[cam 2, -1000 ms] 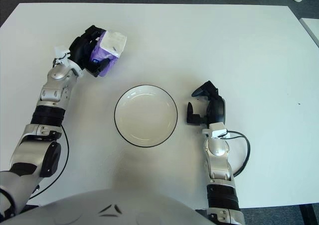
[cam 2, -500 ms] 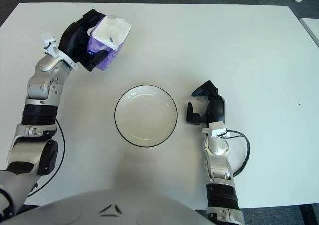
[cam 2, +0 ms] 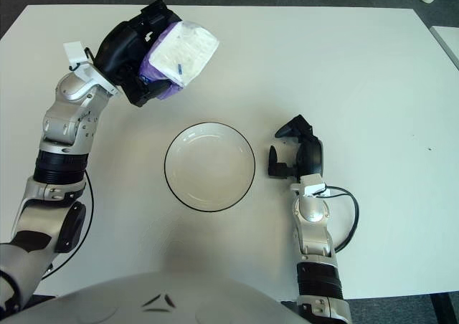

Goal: Put the tissue paper into the plate.

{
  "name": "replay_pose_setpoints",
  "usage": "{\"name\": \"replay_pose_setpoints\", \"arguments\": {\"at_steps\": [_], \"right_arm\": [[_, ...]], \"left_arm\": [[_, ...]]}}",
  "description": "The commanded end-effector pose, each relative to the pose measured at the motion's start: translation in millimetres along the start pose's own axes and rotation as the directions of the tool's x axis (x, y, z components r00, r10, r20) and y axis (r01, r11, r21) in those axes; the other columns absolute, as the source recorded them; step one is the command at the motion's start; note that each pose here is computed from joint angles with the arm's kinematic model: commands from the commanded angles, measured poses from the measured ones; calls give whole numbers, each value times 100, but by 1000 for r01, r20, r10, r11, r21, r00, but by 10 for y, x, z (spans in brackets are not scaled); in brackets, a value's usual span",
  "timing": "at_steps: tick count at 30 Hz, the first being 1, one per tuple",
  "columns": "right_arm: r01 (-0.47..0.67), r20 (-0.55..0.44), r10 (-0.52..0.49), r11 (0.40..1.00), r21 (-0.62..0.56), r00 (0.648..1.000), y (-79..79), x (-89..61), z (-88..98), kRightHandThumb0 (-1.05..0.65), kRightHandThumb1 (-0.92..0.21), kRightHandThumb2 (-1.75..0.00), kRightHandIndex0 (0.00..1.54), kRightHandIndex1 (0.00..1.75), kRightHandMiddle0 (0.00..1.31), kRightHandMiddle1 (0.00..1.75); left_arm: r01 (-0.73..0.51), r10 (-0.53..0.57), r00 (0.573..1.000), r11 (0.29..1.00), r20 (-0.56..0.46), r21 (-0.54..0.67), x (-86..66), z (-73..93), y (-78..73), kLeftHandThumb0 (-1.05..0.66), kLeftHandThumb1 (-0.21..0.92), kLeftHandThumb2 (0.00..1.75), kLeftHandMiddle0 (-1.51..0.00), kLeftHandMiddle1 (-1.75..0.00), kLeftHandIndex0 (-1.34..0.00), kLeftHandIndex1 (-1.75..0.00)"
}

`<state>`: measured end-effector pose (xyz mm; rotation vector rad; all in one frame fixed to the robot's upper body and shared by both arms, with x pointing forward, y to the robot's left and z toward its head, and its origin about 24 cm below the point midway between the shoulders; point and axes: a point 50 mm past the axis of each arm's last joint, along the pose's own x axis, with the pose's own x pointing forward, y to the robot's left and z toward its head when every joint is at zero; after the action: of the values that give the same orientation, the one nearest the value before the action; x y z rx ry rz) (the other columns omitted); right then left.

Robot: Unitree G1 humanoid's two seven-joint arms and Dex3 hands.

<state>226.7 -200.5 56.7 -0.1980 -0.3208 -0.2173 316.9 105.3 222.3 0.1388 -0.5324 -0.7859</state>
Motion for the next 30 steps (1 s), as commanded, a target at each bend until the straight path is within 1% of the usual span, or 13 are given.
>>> {"name": "replay_pose_setpoints", "arguments": {"at_steps": [1,3,5,7,11,14,17,23,30], "right_arm": [[-8,-97,8,1000,-3,995,17,-111,-152,-1,2,-171,88,174,62,175],[-8,-97,8,1000,-2,995,17,-110,-152,-1,2,-171,88,174,62,175],[-8,-94,8,1000,1,996,18,-111,-150,-1,2,-171,88,174,62,175],[-7,-93,7,1000,2,996,22,-111,-148,-1,1,-170,88,173,61,175],[-6,-90,6,1000,2,996,30,-111,-145,-1,1,-169,87,173,61,175],[-7,-89,7,1000,0,996,34,-112,-143,-1,0,-169,87,173,61,175],[-7,-87,7,1000,0,996,39,-115,-139,-1,0,-169,87,172,61,175],[3,-85,-4,1000,-6,996,38,-131,-136,-1,1,-169,88,172,61,175],[10,-98,-11,1000,-13,995,31,-150,-139,-1,1,-170,88,173,61,175]], "left_arm": [[62,-63,998,997,30,41,67,3,-91,0,-9,175,-93,-167,-69,-175],[84,-86,996,995,38,58,77,2,-120,0,-9,175,-93,-167,-69,-175],[128,-129,991,991,30,49,67,-12,-228,0,-8,175,-92,-168,-69,-175],[150,-151,988,988,23,38,56,-22,-285,0,-8,175,-92,-169,-69,-175],[192,-192,981,981,1,37,-25,-31,-422,0,-8,175,-92,-169,-68,-175],[212,-211,977,975,-11,65,-30,-23,-455,0,-8,175,-91,-170,-68,-175],[266,-262,964,957,-50,115,-14,-15,-506,0,-8,175,-91,-170,-68,-175],[347,-336,935,932,-115,103,3,-59,-602,0,-8,175,-91,-170,-68,-175],[390,-373,915,915,-155,103,-39,-145,-686,0,-7,175,-91,-171,-68,-175]]}}
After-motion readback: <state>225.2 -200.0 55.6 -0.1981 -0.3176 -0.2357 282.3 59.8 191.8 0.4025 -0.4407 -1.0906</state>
